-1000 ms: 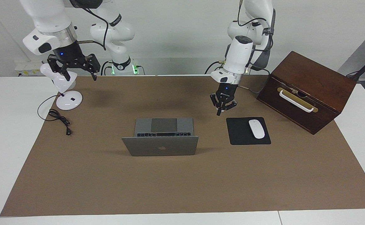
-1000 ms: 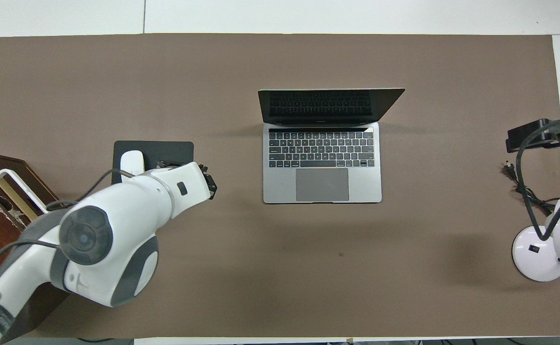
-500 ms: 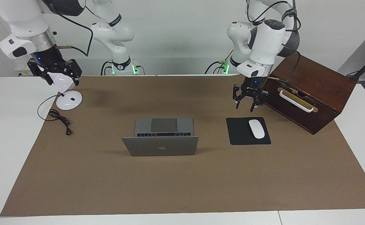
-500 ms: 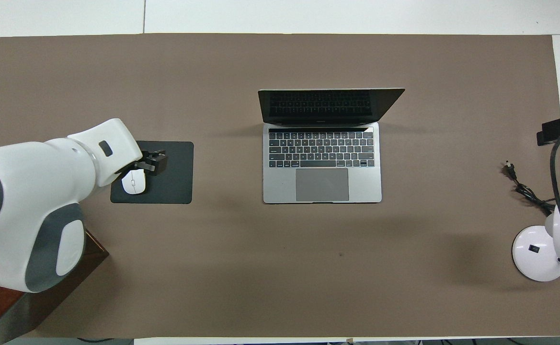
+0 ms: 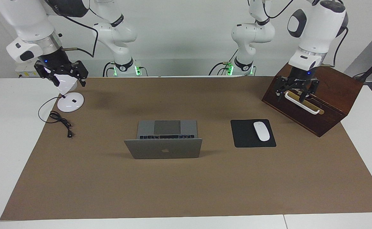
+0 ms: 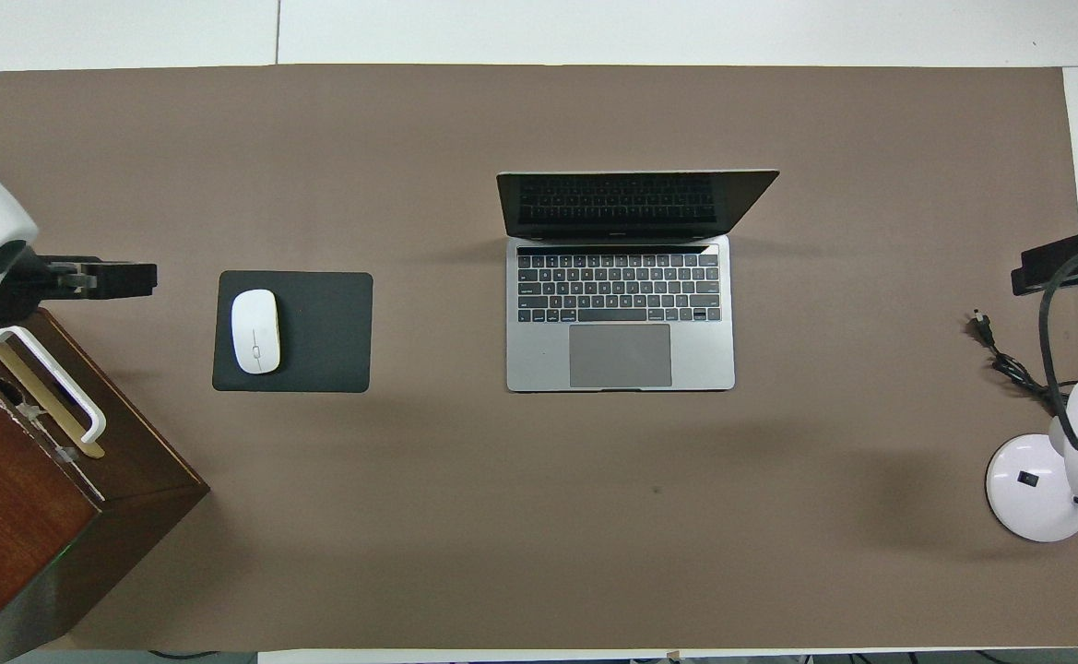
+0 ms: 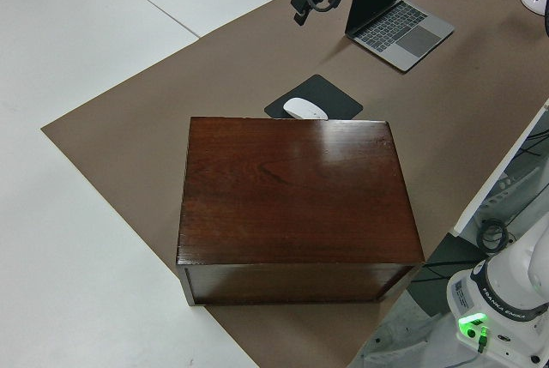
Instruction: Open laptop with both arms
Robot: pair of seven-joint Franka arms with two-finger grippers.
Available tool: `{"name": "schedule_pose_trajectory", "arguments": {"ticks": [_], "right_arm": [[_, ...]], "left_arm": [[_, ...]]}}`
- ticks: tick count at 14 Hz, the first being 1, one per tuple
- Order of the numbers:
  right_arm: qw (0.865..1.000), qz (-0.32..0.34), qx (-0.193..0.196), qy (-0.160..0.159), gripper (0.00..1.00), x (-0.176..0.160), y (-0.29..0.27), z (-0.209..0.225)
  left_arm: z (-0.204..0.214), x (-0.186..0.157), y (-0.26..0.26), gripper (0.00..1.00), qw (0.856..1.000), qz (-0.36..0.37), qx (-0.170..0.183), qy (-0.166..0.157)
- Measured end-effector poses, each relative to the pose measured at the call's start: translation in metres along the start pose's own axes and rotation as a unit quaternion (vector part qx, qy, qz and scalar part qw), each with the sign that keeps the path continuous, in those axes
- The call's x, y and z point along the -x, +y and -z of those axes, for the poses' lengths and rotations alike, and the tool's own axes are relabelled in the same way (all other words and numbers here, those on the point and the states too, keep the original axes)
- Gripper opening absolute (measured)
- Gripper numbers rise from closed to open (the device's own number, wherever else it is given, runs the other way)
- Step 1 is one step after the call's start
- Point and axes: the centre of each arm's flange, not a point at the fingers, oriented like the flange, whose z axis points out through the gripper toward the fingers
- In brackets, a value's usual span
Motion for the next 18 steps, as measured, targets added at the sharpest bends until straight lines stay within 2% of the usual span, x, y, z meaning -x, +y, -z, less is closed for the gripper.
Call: {"name": "schedule_pose_trajectory", "arguments": {"ticks": [6, 10, 18], "right_arm": [[1.000, -0.003, -0.007, 0.000, 1.00, 0.000, -0.001, 0.000], [1.000, -0.003, -0.007, 0.000, 1.00, 0.001, 0.000, 0.000], [1.000, -0.004, -0.007, 0.000, 1.00, 0.001, -0.001, 0.000]], "left_arm": [[0.051, -0.028, -0.021, 1.00, 0.999, 0.021, 0.000, -0.048], [0.061, -0.038, -0.024, 1.00, 0.996, 0.025, 0.005, -0.091], [0.052, -0.037, -0.027, 1.00, 0.993, 0.027, 0.006, -0.113]]}}
